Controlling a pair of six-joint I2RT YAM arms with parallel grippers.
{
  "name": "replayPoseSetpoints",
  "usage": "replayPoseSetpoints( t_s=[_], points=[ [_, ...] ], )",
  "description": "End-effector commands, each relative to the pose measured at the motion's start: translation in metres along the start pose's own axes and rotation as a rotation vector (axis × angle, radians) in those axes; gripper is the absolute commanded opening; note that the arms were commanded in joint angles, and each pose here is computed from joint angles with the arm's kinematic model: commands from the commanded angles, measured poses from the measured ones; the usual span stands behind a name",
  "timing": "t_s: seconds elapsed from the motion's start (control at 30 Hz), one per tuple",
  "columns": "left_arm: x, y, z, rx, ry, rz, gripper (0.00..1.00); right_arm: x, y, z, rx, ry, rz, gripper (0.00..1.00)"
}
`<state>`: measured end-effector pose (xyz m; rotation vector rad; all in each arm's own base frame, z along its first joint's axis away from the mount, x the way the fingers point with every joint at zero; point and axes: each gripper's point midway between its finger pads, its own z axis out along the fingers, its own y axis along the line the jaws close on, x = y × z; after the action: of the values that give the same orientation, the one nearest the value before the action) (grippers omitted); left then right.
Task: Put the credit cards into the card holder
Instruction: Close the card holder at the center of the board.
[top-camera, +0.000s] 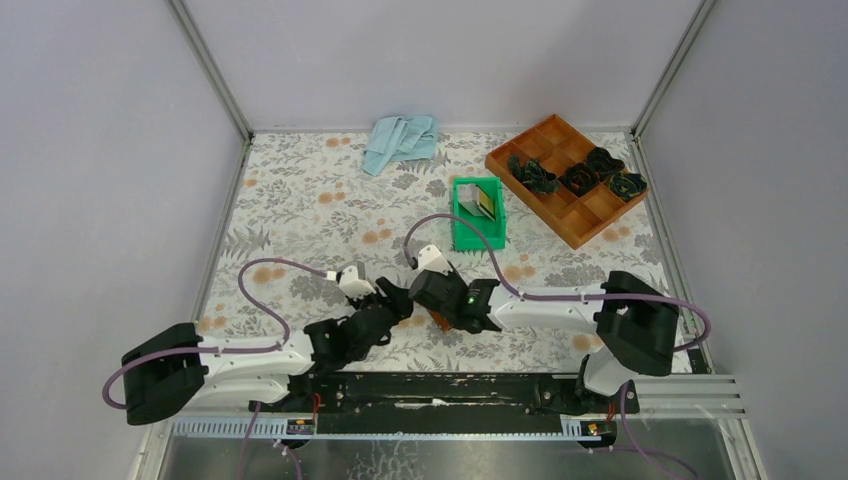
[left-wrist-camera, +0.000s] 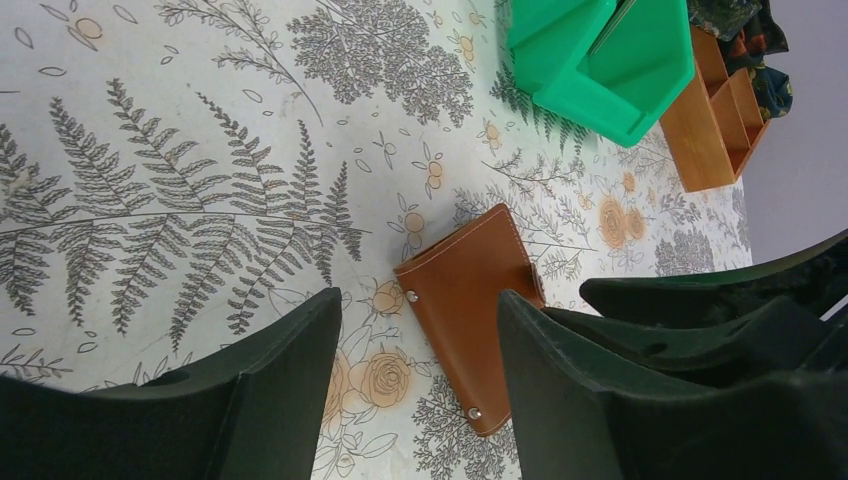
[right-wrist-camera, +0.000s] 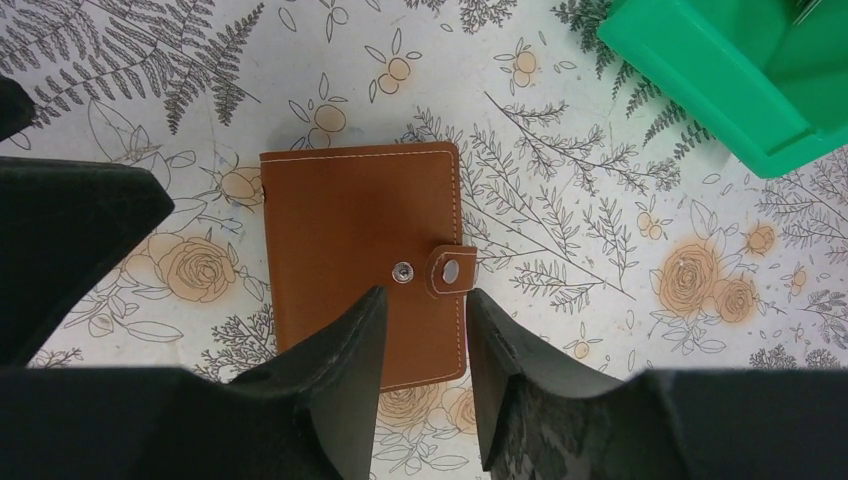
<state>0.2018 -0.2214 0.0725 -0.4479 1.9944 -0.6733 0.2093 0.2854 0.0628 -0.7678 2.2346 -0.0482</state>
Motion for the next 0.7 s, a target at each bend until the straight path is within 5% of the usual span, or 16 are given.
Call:
replayPoseSetpoints(
  t_s=[0.0, 0.67],
  points=[
    [-0.006, 0.017, 0.000, -0.049, -0.038, 0.007, 0.65, -0.011, 0.006, -0.001, 0.017, -0.009, 0.003, 0.41],
    [-0.005, 0.025, -0.003, -0.046, -0.041, -0.012, 0.65, -0.007, -0.002, 0.013, 0.117, 0.005, -0.053, 0.29]
  ],
)
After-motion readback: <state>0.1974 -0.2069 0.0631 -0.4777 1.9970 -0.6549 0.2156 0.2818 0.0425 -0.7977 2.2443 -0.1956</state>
